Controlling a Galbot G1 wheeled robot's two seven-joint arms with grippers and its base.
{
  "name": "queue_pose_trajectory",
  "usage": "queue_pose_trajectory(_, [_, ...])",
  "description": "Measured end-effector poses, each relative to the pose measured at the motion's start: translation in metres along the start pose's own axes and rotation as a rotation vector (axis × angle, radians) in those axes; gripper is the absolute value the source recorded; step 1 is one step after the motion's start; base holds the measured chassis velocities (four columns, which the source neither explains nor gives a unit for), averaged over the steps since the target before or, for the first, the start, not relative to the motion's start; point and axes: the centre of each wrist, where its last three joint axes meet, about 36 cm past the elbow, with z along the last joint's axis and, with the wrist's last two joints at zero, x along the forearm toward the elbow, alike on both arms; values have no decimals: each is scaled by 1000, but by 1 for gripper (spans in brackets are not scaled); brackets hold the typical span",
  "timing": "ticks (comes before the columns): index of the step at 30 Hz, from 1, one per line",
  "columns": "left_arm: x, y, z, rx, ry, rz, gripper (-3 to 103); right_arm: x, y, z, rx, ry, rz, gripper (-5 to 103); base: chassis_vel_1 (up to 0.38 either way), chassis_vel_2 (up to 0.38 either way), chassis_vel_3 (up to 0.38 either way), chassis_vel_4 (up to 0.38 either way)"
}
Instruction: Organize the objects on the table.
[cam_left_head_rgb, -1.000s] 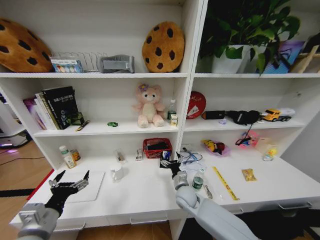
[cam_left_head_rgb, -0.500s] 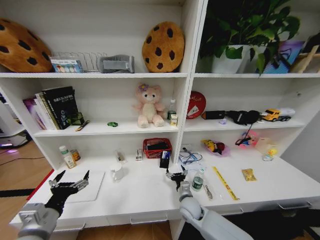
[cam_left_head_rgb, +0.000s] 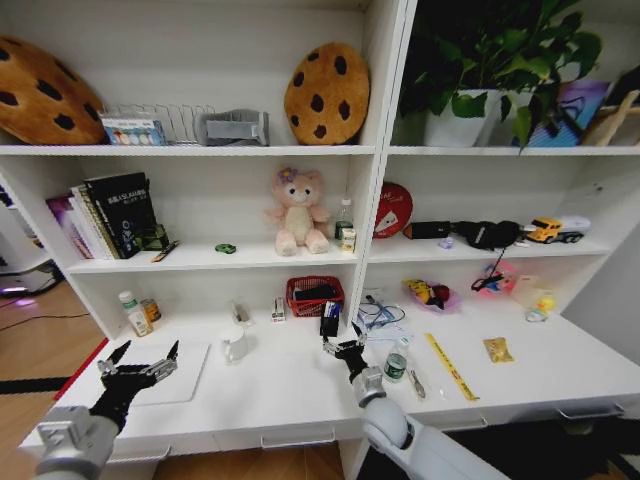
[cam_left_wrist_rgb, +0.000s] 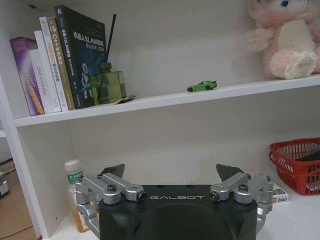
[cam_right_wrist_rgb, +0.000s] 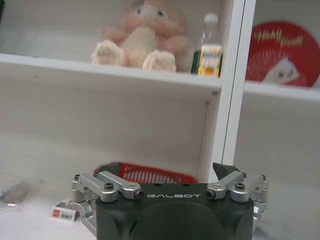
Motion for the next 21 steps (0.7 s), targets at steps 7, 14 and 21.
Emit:
queue_pose_trajectory(7, [0, 0, 0, 0, 0, 0, 100, 44, -33, -8, 67, -60, 11, 100, 0, 0, 0, 0])
queue_pose_trajectory(14, [0, 0, 0, 0, 0, 0, 100, 87, -45, -45, -27, -116, 66, 100, 0, 0, 0, 0])
queue_pose_trajectory(21, [0, 0, 0, 0, 0, 0, 100, 159, -61, -38, 6, -99, 141, 100, 0, 0, 0, 0])
